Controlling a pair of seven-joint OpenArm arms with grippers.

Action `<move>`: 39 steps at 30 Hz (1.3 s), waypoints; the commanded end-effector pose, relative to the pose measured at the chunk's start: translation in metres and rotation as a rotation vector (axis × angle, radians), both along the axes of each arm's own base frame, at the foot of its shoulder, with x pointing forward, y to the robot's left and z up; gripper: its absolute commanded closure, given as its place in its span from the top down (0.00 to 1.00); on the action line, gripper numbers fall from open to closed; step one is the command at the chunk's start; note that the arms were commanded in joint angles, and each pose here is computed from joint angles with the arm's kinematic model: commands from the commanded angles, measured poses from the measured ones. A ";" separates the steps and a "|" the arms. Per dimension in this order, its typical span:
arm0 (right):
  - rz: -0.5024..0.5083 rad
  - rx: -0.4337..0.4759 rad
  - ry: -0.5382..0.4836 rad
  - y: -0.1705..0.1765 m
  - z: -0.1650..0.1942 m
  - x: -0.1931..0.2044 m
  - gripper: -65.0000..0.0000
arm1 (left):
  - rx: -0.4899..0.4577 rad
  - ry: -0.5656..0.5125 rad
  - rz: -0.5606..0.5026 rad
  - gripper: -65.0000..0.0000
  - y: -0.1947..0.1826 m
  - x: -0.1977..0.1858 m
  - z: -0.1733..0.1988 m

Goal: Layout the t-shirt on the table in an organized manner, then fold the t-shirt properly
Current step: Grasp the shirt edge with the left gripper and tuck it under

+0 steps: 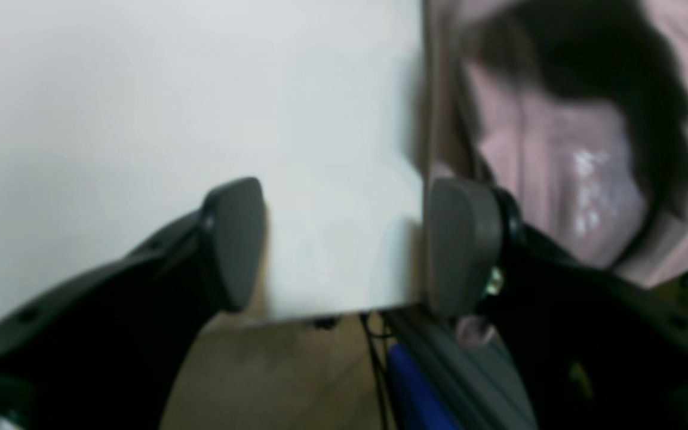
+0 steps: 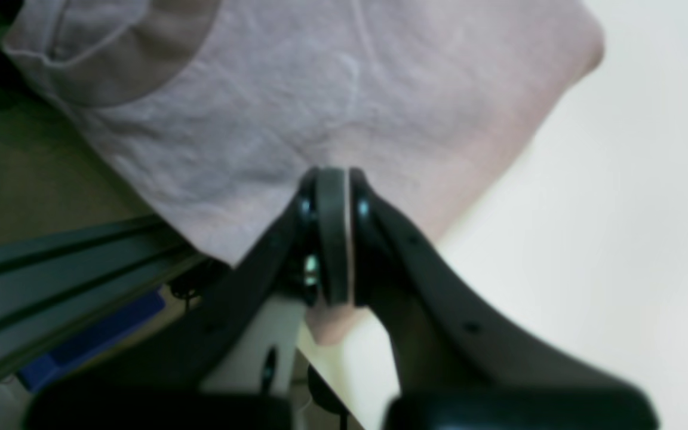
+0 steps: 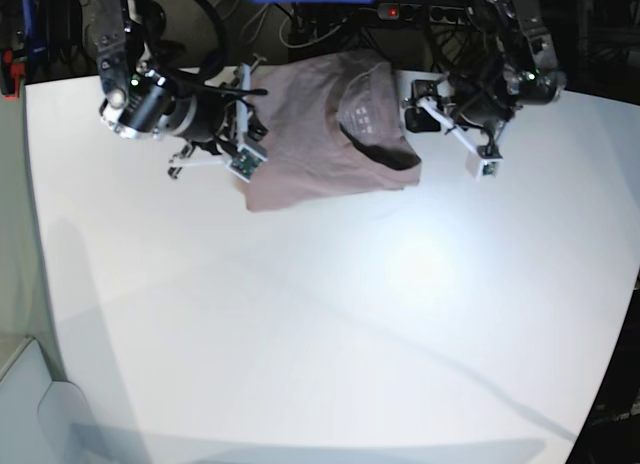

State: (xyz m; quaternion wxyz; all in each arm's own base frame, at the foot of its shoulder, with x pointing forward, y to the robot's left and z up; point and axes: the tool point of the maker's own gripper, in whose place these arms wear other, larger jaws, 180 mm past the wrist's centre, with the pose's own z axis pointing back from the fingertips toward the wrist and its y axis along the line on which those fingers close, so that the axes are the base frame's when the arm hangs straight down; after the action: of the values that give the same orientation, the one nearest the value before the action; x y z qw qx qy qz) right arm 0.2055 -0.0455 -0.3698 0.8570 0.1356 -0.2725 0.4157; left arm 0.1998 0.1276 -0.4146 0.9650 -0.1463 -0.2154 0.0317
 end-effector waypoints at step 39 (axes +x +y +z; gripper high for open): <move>0.010 -0.004 -0.052 -0.004 0.011 0.013 0.00 | -0.148 0.007 -0.107 0.00 -0.072 0.013 -0.043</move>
State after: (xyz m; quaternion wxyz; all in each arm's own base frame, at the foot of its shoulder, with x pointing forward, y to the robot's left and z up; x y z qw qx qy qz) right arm 0.2122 -0.0531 -0.3683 0.8559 0.1203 -0.2738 0.4219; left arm 0.2337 0.0482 -0.4421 0.9332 -0.2583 -0.2496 0.0078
